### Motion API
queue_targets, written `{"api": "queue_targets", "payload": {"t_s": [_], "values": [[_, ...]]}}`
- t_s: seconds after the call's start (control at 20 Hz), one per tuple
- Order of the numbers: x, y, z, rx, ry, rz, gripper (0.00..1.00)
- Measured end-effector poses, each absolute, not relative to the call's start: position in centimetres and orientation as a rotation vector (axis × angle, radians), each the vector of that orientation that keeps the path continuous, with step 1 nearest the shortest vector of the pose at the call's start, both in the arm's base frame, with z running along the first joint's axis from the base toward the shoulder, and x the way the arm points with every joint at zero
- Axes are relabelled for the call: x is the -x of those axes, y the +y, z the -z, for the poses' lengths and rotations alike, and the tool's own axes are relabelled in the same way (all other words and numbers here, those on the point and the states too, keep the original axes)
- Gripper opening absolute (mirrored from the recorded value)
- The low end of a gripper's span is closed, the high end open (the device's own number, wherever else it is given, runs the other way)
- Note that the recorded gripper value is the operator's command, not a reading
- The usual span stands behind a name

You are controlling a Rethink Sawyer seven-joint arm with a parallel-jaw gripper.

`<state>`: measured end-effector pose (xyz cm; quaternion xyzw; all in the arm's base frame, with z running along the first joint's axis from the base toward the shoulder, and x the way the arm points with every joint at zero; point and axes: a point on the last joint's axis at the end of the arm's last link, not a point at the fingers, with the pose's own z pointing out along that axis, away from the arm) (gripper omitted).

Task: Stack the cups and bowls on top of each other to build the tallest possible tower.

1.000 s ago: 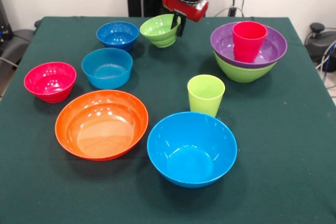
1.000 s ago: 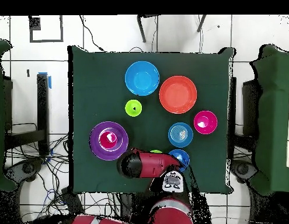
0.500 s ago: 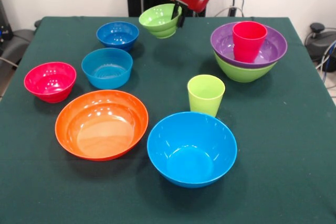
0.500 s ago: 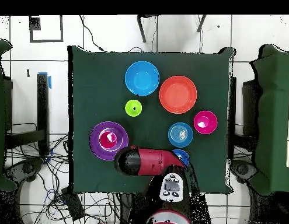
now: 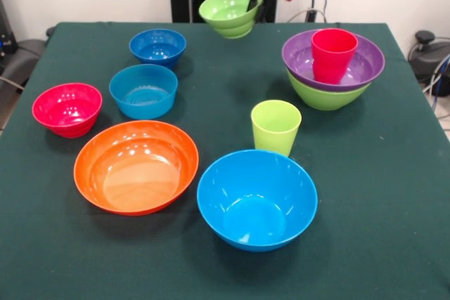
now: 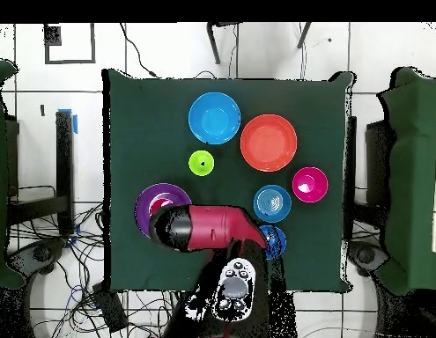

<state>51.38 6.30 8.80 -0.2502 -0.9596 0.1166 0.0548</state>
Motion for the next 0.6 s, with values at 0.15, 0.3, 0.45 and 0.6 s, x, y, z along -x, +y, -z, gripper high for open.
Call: {"api": "queue_targets", "payload": {"t_s": [0.15, 0.3, 0.45, 0.6], "values": [[-52.5, 7.0, -10.2, 0.764, -2.905, -0.352, 0.0], [-53.7, 7.5, -11.5, 0.766, -2.896, -0.353, 0.0], [-54.8, 7.9, -13.0, 0.772, -2.891, -0.354, 0.0], [-56.1, 8.5, -14.2, 0.778, -2.9, -0.349, 0.0]]}}
